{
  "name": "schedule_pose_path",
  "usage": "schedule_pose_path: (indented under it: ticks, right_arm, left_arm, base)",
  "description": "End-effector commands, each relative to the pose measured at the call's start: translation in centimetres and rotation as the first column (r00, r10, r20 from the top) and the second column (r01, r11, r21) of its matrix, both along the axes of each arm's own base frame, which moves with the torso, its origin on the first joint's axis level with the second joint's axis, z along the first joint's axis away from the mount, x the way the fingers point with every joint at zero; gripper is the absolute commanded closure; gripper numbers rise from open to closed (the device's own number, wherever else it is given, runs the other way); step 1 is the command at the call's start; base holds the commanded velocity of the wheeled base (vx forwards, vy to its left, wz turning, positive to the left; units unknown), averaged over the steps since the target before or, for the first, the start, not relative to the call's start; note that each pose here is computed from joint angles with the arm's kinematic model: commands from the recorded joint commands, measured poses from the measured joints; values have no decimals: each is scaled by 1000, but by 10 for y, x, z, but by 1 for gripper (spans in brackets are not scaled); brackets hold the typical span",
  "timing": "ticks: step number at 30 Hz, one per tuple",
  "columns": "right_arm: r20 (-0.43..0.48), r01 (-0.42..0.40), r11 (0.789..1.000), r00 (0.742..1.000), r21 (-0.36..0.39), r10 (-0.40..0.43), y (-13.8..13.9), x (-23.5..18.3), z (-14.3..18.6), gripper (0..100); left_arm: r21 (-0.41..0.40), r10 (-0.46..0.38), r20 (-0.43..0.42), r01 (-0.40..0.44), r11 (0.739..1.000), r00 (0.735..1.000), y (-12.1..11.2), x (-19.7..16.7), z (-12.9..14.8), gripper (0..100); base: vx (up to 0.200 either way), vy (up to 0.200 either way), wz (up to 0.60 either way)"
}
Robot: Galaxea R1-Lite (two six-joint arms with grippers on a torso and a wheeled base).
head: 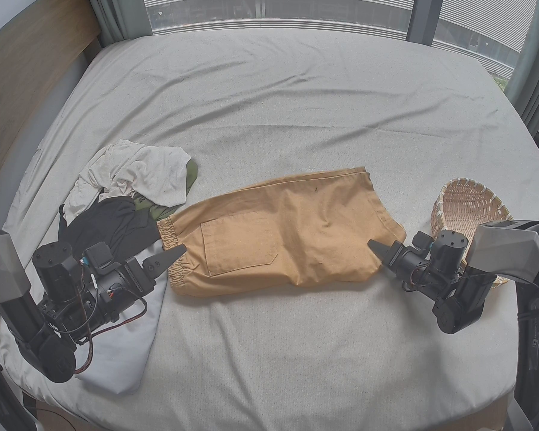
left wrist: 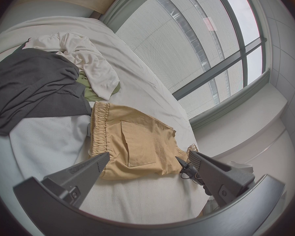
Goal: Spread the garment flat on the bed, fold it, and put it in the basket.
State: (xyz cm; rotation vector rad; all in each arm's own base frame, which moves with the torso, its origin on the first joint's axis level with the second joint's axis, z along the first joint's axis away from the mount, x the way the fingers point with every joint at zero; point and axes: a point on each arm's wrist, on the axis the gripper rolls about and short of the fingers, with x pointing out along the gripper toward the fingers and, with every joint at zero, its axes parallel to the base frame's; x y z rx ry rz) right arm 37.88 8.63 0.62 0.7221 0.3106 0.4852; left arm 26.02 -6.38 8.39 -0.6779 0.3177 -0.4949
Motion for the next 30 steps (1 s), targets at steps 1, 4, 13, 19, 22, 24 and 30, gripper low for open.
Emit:
schedule_pose_path:
  ticks: [1, 4, 13, 19, 22, 24, 30]
  right_arm:
    - [35, -23, 1000, 999, -9, 23, 4, -18, 25, 100]
    - [64, -27, 999, 998, -46, 30, 2, -31, 39, 100]
    - [45, -26, 989, 998, -146, 33, -11, -71, 48, 100]
    - [1, -26, 974, 1000, -226, 27, -23, -93, 40, 100]
    - [-22, -31, 967, 999, -252, 27, -26, -101, 36, 100]
    - [-38, -35, 966, 999, -257, 26, -28, -106, 34, 100]
    - [-54, -38, 959, 998, -281, 24, -31, -114, 32, 100]
  left_arm:
    - [1, 6, -10, -6, 1000, 1000, 2, 1, -3, 0]
    - [3, 6, -18, -6, 1000, 1000, 1, 3, -5, 0]
    - [12, 5, -66, -4, 1000, 998, 0, 7, -19, 0]
    - [16, 5, -86, -4, 1000, 996, -1, 9, -25, 0]
    - [22, 1, -101, 1, 1000, 995, -3, 10, -30, 0]
    - [25, -2, -116, 5, 1000, 993, -4, 10, -34, 0]
    - [36, -3, -125, 7, 999, 992, -5, 14, -40, 0]
  base:
    - [0, 0, 0]
    - [0, 0, 0]
    - [0, 0, 0]
    - [0, 0, 0]
    - [0, 0, 0]
    - [0, 0, 0]
    - [0, 0, 0]
